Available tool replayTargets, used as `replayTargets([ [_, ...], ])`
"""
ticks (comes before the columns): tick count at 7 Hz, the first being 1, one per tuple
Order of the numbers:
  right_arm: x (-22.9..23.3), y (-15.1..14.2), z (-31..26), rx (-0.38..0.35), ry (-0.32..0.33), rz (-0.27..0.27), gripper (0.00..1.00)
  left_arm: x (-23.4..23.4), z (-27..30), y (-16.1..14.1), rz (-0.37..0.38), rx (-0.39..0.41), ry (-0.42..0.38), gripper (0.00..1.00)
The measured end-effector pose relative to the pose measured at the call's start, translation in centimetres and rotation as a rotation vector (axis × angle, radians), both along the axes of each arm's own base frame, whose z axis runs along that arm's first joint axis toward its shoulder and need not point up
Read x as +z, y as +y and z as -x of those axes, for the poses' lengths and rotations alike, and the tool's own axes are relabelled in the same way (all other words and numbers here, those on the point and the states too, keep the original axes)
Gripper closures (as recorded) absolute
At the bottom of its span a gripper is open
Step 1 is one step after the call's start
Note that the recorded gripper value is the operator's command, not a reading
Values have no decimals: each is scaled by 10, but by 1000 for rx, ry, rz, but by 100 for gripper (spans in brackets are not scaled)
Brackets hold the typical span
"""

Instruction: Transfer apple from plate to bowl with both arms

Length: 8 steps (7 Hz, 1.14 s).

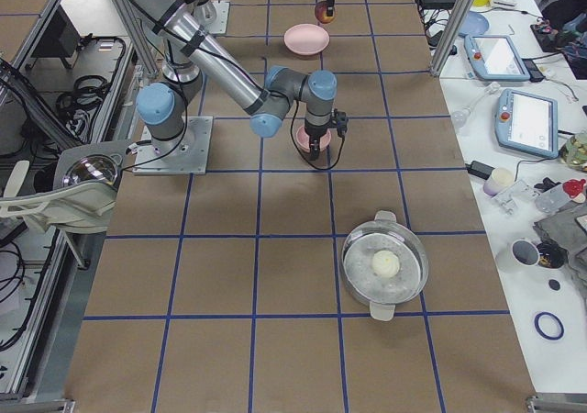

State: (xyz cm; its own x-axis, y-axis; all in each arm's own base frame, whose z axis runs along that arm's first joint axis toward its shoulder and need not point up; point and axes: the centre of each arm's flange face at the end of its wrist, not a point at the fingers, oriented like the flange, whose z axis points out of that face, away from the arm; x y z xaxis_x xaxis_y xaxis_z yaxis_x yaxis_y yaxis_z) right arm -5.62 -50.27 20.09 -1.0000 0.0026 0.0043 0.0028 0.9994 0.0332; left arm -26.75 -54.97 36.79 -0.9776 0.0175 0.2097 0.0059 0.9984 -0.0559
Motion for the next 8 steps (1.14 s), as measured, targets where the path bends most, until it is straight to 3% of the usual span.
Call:
replayTargets([
  [3, 11, -11, 4, -2, 3, 19, 100, -4, 50, 14, 7, 31, 83, 99],
  [5, 20, -21, -14, -6, -100, 16, 100, -3, 55, 17, 15, 27, 91, 99],
  [6, 27, -28, -44, -10, -155, 10, 100, -3, 56, 18, 15, 25, 91, 100],
  [8, 32, -26, -142, -36, -180, -12, 100, 2, 55, 22, 21, 20, 89, 100],
])
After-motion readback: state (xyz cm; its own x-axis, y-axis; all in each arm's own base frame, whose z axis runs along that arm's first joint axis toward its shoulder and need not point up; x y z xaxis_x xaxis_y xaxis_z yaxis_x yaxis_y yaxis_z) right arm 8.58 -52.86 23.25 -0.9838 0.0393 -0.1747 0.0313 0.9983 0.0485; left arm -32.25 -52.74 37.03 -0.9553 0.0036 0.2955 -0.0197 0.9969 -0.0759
